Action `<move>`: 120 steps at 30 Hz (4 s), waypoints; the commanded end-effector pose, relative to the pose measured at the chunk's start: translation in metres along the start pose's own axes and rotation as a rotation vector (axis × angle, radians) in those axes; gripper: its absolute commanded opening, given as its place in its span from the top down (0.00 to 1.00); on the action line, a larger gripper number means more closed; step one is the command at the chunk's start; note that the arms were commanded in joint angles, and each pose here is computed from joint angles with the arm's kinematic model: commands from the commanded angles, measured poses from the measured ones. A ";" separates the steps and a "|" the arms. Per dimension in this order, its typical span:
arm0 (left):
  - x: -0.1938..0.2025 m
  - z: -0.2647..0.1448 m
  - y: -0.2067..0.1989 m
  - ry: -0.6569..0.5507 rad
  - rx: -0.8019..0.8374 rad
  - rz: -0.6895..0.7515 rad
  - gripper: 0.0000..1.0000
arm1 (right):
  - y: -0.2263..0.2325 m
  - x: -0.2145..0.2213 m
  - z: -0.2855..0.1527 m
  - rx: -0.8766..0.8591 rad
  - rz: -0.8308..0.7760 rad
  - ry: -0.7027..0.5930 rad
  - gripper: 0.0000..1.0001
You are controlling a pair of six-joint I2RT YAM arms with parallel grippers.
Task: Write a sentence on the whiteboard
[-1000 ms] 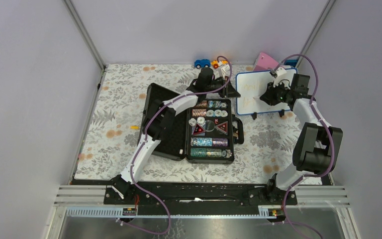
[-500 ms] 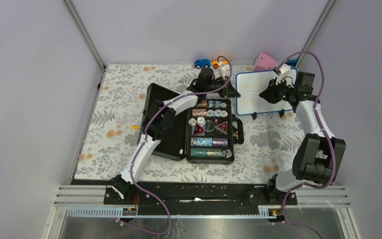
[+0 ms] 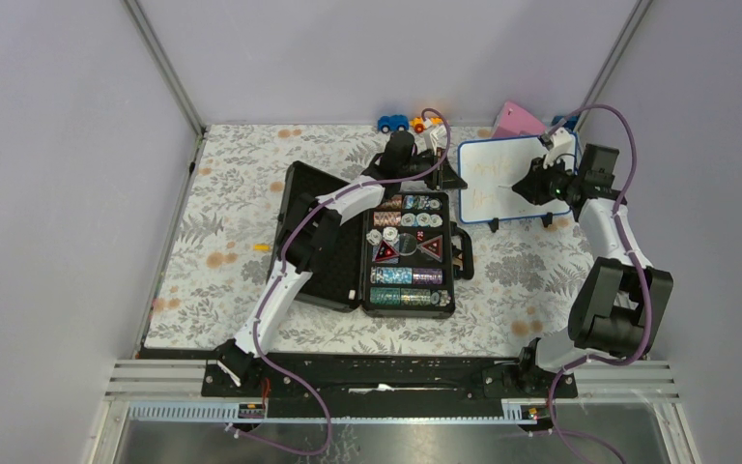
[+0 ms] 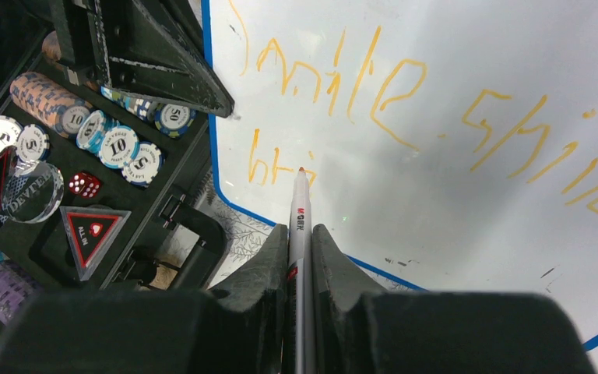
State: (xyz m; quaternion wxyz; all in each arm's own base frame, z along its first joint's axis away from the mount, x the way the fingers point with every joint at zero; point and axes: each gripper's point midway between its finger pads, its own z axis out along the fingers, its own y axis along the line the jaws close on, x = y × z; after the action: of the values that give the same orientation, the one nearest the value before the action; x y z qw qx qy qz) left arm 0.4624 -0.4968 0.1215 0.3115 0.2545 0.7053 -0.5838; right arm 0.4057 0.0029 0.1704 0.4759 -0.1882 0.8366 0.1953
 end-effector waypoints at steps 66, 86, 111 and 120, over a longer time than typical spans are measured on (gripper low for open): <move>-0.035 -0.016 -0.020 -0.044 0.014 0.043 1.00 | -0.015 0.017 0.035 -0.008 -0.059 0.065 1.00; -0.036 -0.016 -0.017 -0.048 0.004 0.040 1.00 | -0.017 0.038 0.023 0.008 -0.063 0.112 1.00; -0.037 -0.016 -0.018 -0.050 0.009 0.039 1.00 | -0.027 0.017 0.018 0.014 -0.047 0.066 1.00; -0.036 -0.015 -0.017 -0.051 0.010 0.037 1.00 | -0.025 0.020 0.023 0.005 -0.044 0.078 1.00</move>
State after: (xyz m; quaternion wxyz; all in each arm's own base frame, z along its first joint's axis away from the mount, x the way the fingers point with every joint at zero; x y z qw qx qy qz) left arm 0.4620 -0.4930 0.1228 0.3104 0.2536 0.7082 -0.5812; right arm 0.4157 -0.0108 0.1268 0.4316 -0.2032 0.8604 0.1790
